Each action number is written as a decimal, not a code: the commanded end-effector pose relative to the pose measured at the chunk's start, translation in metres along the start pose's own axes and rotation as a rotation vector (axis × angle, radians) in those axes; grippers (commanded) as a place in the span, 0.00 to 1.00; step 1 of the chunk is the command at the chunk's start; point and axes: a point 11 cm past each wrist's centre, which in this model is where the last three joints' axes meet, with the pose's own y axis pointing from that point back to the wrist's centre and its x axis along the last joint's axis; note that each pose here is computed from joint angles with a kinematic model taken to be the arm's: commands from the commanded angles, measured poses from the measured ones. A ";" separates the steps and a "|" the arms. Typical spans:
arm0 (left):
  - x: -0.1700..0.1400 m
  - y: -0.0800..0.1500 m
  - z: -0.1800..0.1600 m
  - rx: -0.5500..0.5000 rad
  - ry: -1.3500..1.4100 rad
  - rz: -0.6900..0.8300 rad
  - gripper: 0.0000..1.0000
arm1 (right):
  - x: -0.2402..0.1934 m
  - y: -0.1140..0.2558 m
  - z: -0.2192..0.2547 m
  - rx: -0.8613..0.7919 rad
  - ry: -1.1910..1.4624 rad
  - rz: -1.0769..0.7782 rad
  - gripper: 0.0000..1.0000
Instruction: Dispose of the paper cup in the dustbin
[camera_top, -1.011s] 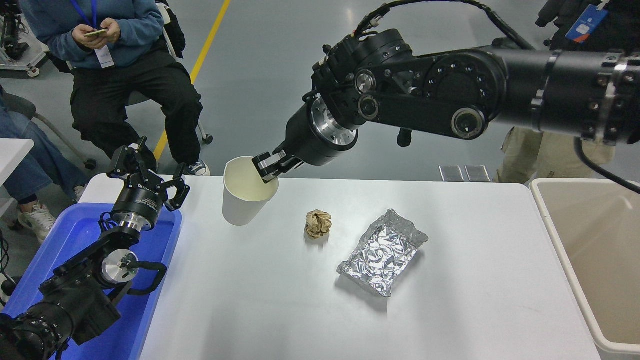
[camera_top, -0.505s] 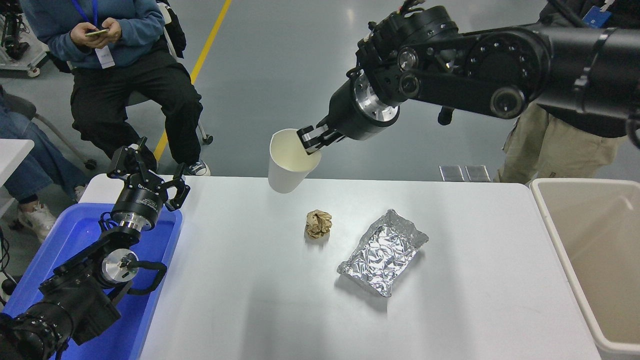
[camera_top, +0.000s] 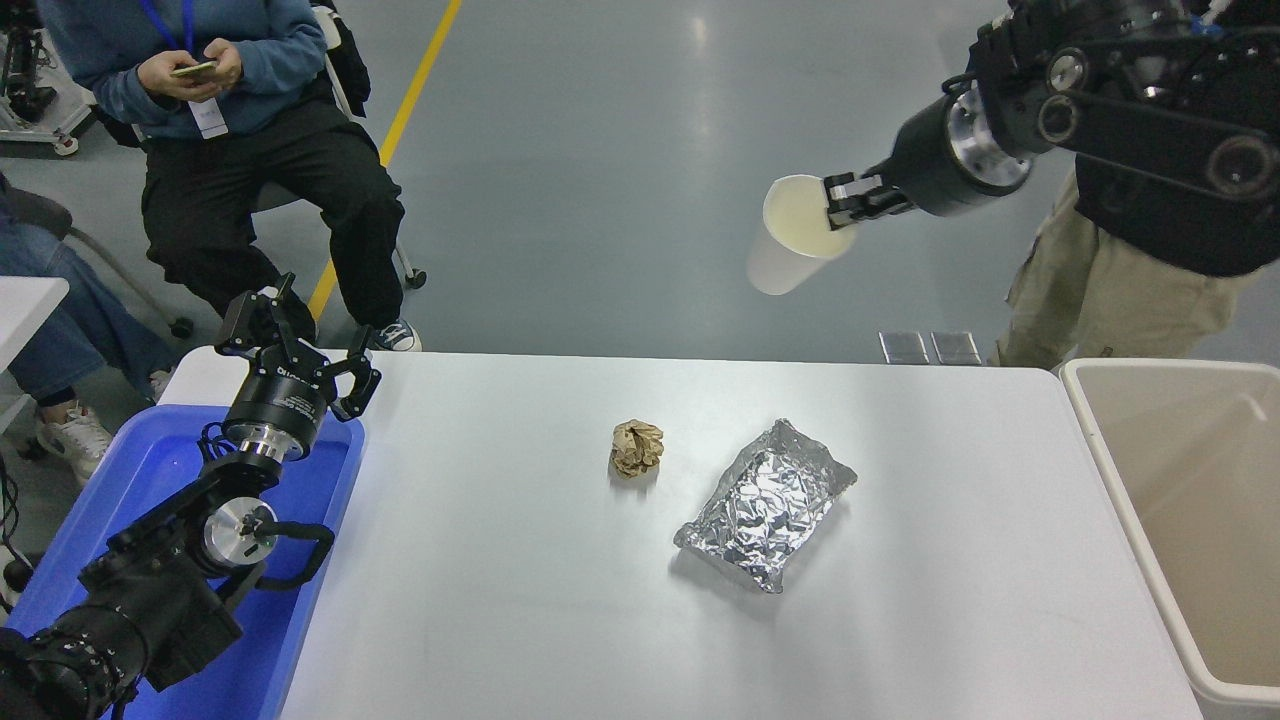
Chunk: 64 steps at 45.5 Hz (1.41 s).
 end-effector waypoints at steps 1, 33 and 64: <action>0.000 0.000 0.000 0.000 0.000 0.000 1.00 | -0.007 0.017 0.086 -0.160 -0.106 0.054 0.00; 0.000 0.000 0.000 0.000 0.001 0.000 1.00 | -0.132 0.098 0.308 -0.547 -0.575 0.223 0.00; 0.000 0.000 0.000 0.000 0.000 0.000 1.00 | -0.249 0.078 0.356 -0.801 -0.651 0.221 0.00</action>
